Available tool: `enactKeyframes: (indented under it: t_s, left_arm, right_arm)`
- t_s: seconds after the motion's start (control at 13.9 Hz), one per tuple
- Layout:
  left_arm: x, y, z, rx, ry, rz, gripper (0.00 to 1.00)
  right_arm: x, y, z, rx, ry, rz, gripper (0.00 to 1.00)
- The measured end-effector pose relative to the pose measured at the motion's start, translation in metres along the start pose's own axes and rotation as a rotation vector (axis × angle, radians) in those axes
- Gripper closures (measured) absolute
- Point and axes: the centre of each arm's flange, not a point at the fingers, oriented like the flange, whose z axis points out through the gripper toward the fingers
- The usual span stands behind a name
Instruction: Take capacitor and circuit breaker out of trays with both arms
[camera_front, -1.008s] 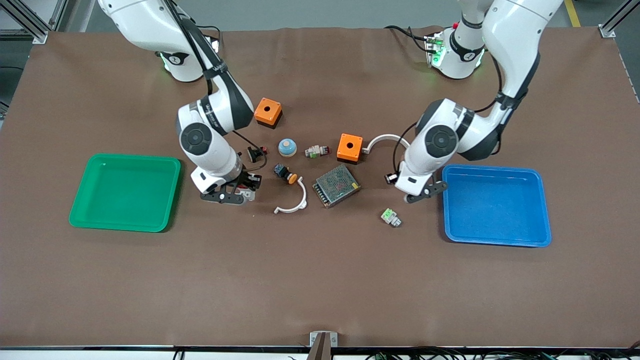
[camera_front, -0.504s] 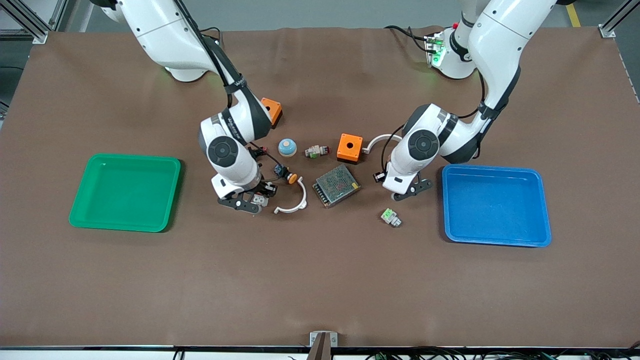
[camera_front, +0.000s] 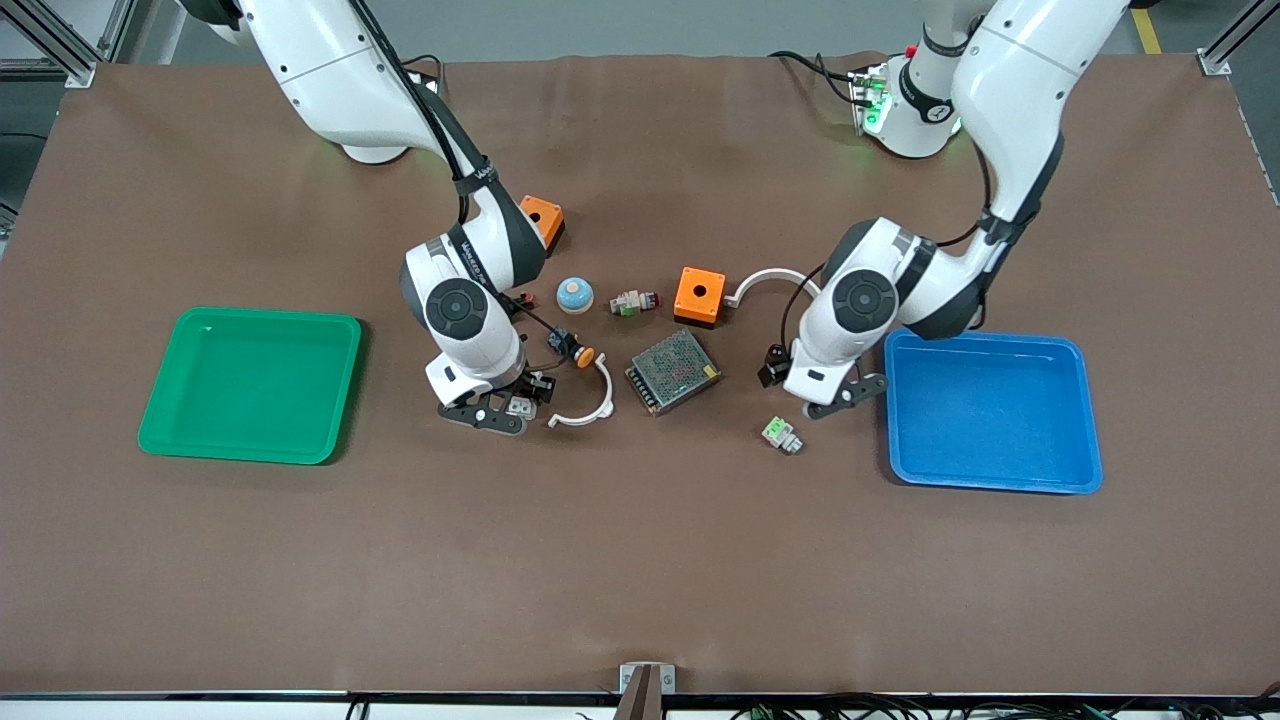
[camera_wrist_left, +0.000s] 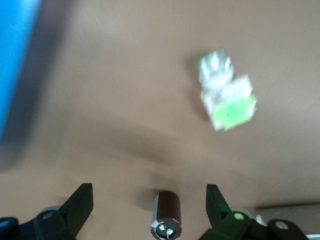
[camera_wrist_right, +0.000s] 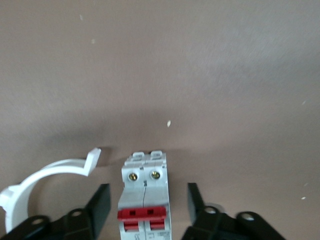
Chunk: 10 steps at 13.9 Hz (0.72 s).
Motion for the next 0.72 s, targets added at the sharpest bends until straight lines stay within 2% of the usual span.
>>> enactKeyframes:
  t_s: [0.14,0.22,0.43,0.58,0.72]
  left_arm:
    - [0.033,-0.006,-0.058,0.011,0.053,0.035,0.0]
    - [0.05,-0.014,-0.089,0.019,0.071,0.066,0.0]
    - [0.093,-0.048,-0.165,0.03,0.101,0.179,0.0]
    - [0.118,-0.074,-0.21,0.021,0.135,0.213,0.0]
    - [0.133,-0.099,-0.241,0.02,0.153,0.22,0.0]
  right_arm:
    - [0.024,0.007,-0.025,-0.024,-0.024,-0.01,0.05]
    - [0.041,0.016,-0.042,-0.033,-0.04,-0.035,0.0]
    - [0.099,0.072,-0.093,-0.034,-0.064,-0.118,0.0]
    - [0.134,0.13,-0.128,-0.028,-0.08,-0.172,0.0]
    - [0.152,0.185,-0.159,-0.024,-0.112,-0.201,0.0]
